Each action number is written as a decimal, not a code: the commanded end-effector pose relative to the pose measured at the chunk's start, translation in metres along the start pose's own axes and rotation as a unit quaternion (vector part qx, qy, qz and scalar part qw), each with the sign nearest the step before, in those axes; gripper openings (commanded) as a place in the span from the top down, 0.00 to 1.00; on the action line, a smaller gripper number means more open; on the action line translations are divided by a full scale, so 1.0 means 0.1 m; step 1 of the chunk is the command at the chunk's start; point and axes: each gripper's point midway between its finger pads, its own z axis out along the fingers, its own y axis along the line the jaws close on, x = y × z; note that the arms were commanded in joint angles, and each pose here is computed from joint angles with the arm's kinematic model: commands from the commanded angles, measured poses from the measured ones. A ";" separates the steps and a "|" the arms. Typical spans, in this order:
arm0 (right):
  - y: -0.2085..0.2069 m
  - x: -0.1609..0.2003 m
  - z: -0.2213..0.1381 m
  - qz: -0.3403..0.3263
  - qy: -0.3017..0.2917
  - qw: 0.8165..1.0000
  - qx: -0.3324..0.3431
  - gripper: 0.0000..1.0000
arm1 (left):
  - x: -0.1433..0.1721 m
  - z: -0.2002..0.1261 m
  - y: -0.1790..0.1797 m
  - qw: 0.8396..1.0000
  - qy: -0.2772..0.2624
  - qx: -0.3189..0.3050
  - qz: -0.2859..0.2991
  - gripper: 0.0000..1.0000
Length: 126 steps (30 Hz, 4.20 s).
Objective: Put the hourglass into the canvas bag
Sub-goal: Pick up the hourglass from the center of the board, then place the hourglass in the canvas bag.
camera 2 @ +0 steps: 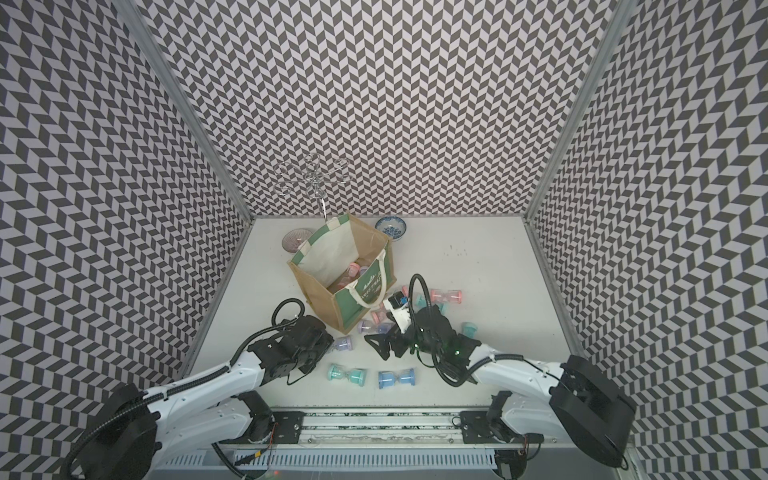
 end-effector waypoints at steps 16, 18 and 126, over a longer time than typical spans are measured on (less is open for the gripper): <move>0.00 -0.08 0.02 -0.004 -0.021 1.000 0.002 0.01 | 0.17 -0.01 0.27 0.998 0.025 -0.044 -0.033 0.29; 0.00 -0.08 0.02 -0.004 -0.021 1.000 0.002 0.01 | 0.19 -0.02 0.25 0.998 0.028 -0.042 -0.034 0.29; -0.01 -1.49 -0.42 0.067 -0.144 0.984 0.082 0.01 | -1.82 -0.86 -2.72 0.929 -0.234 0.138 0.250 0.56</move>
